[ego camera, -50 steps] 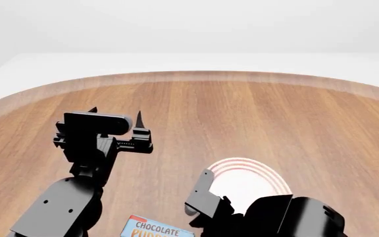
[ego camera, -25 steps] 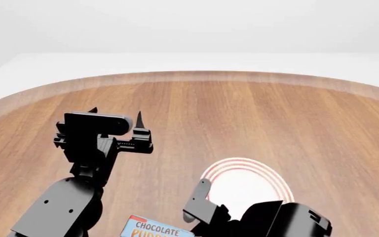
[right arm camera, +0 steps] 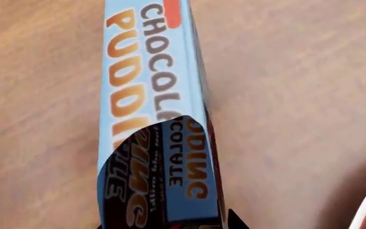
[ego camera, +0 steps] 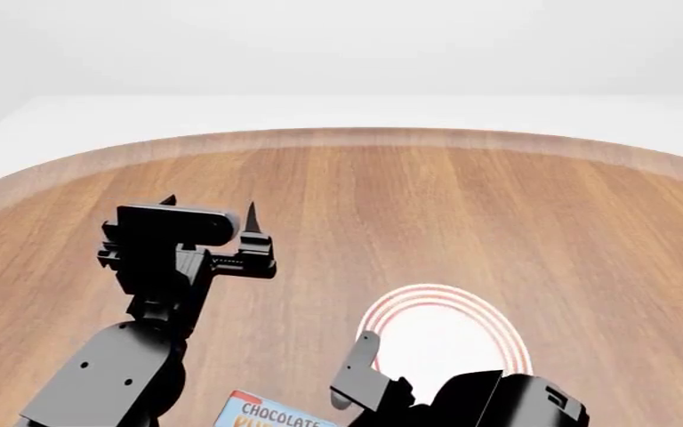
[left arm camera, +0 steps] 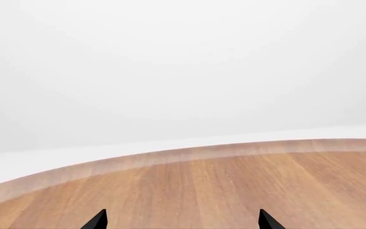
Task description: Put the chocolate pudding to the right of the plate.
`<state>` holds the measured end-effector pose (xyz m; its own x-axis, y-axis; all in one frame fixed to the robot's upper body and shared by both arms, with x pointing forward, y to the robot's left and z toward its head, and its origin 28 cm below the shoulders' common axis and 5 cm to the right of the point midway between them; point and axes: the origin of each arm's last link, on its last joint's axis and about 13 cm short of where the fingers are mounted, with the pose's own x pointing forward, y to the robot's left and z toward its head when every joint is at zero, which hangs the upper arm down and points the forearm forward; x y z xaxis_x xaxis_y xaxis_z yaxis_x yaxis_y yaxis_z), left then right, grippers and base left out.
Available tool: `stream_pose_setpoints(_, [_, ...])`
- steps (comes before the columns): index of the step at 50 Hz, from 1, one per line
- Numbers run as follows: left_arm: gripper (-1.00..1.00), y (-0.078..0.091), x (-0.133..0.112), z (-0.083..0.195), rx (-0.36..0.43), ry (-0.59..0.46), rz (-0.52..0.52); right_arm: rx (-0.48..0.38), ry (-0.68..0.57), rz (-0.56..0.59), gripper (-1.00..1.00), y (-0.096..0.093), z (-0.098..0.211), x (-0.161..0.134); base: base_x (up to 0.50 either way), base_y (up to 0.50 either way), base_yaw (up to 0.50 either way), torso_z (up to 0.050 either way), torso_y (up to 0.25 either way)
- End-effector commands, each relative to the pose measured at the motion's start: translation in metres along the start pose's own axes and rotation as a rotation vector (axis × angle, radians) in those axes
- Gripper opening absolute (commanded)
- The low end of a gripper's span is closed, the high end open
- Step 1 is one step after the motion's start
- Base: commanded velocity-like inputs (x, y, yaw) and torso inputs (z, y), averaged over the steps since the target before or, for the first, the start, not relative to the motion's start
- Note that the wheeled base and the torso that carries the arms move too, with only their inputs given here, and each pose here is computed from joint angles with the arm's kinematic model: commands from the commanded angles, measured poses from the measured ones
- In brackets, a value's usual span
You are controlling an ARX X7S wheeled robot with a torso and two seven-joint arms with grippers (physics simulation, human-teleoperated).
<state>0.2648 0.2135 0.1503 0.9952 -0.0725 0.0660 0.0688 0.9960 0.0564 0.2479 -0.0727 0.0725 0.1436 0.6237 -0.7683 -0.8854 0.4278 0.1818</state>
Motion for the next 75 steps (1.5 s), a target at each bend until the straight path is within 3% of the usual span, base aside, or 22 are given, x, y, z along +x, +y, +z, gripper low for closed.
stream_pose_setpoints(1, [1.00, 0.000, 0.000, -0.001, 0.001, 0.001, 0.001, 0.000, -0.007, 0.013, -1.00, 0.002, -0.001, 0.002, 0.00, 0.00, 0.00, 0.000, 0.000])
stream_pose_setpoints(13, [1.00, 0.000, 0.000, 0.000, 0.000, 0.000, 0.003, -0.022, -0.038, -0.001, -1.00, 0.003, 0.003, -0.005, 0.00, 0.00, 0.00, 0.000, 0.000])
stream_pose_setpoints(25, [1.00, 0.002, -0.001, 0.001, 0.000, -0.003, 0.007, -0.055, -0.140, -0.049, -1.00, 0.007, 0.019, -0.033, 0.00, 0.00, 0.00, 0.000, 0.000])
stream_pose_setpoints(39, [1.00, 0.002, 0.000, 0.001, 0.000, -0.004, 0.007, -0.050, -0.168, -0.119, -1.00, 0.007, 0.031, -0.059, 0.00, 0.00, 0.00, 0.000, 0.000])
stream_pose_setpoints(62, [1.00, 0.003, 0.000, 0.002, -0.001, -0.007, 0.010, 0.231, -0.229, -0.445, -1.00, -0.024, 0.029, -0.113, 0.00, 0.00, 0.00, 0.000, 0.000])
stream_pose_setpoints(75, [1.00, 0.003, 0.000, 0.001, -0.001, -0.005, 0.011, 0.325, -0.261, -0.536, -1.00, -0.037, 0.024, -0.131, 0.00, 0.00, 0.00, 0.000, 0.000])
